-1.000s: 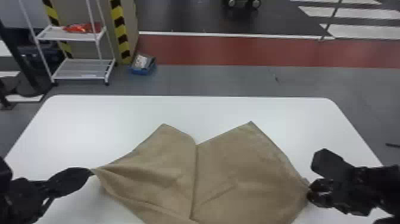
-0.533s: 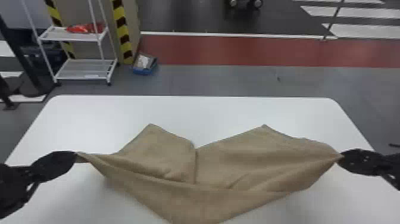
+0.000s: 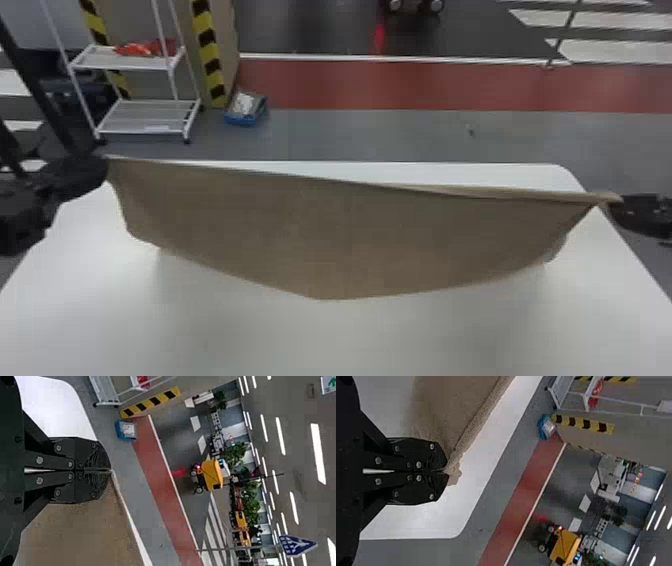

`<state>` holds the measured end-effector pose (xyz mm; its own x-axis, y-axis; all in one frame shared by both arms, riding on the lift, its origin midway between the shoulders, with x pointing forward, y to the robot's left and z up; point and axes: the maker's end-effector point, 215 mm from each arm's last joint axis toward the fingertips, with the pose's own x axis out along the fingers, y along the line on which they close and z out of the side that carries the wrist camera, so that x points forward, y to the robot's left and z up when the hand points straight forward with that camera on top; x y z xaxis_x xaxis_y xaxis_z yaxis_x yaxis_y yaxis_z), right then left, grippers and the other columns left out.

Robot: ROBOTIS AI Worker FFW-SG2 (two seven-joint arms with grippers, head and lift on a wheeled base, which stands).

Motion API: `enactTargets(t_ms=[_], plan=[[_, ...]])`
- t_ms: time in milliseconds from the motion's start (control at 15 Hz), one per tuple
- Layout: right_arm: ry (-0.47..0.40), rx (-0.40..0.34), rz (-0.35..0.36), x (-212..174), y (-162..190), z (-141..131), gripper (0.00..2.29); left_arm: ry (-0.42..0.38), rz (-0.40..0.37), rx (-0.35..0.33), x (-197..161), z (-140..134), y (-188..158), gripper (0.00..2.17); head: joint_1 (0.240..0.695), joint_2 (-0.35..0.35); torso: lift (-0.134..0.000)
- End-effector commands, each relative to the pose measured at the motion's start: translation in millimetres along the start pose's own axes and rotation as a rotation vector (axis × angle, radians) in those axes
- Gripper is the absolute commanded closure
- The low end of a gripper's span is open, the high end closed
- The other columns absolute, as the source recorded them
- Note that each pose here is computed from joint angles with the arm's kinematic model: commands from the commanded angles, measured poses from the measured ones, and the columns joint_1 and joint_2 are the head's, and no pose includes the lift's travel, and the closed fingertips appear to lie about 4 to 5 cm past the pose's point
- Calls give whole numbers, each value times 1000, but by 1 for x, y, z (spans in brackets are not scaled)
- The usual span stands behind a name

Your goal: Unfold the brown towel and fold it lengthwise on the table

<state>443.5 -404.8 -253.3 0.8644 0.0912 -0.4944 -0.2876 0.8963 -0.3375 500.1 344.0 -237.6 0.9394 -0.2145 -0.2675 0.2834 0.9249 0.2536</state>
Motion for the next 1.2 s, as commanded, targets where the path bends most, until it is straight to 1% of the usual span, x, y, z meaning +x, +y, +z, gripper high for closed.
enactTargets(t_ms=[0, 67, 133, 200, 267, 333, 400, 467, 533, 600, 667, 733, 800, 867, 933, 1000, 1067, 1133], plan=[[59, 93, -58, 41, -13, 6, 1541, 5, -5, -30, 61, 32, -5, 1386, 695, -63, -117], [84, 110, -108, 60, -28, 8, 1541, 11, 3, -26, 88, 44, -1, 1386, 683, -73, -117], [87, 135, -151, 81, -45, 20, 1541, 18, 14, -41, 120, 56, 10, 1386, 640, -93, -117], [84, 162, -180, 98, -62, 32, 1541, 28, 22, -62, 146, 69, 19, 1386, 615, -104, -117], [58, 190, -195, 110, -81, 53, 1541, 25, 46, -69, 163, 85, 31, 1386, 589, -110, -117], [37, 217, -190, 121, -94, 73, 1541, 14, 69, -73, 169, 99, 41, 1386, 566, -112, -117], [0, 234, -191, 129, -110, 101, 1541, -2, 85, -78, 170, 112, 53, 1386, 538, -112, -117], [-29, 249, -191, 131, -119, 121, 1541, -14, 99, -84, 166, 120, 62, 1386, 479, -107, -117], [-63, 263, -187, 126, -126, 135, 1541, -40, 113, -87, 159, 130, 69, 1386, 455, -104, -117], [-94, 275, -184, 114, -131, 144, 1541, -71, 129, -101, 139, 132, 80, 1386, 429, -99, -117], [-108, 279, -165, 107, -126, 145, 1541, -85, 146, -111, 112, 119, 90, 1386, 412, -94, -117], [-106, 271, -147, 100, -115, 132, 1541, -82, 175, -115, 78, 92, 97, 1386, 395, -90, -117], [-99, 264, -131, 89, -102, 107, 1541, -72, 173, -106, 52, 62, 88, 1382, 388, -82, -117], [-82, 253, -130, 74, -93, 77, 1541, -69, 169, -74, 31, 39, 77, 1386, 396, -70, -117], [-52, 235, -112, 60, -74, 43, 1541, -61, 154, -28, 10, 11, 60, 1382, 449, -48, -117], [-33, 189, -86, 46, -52, 17, 1541, -64, 135, 12, -8, -12, 41, 1382, 492, -45, -117], [-16, 159, -54, 38, -34, -8, 1541, -67, 112, 52, -23, -29, 28, 1382, 541, -48, -117], [2, 132, -15, 28, -14, -35, 1541, -74, 70, 115, -37, -45, 8, 1386, 592, -52, -117]])
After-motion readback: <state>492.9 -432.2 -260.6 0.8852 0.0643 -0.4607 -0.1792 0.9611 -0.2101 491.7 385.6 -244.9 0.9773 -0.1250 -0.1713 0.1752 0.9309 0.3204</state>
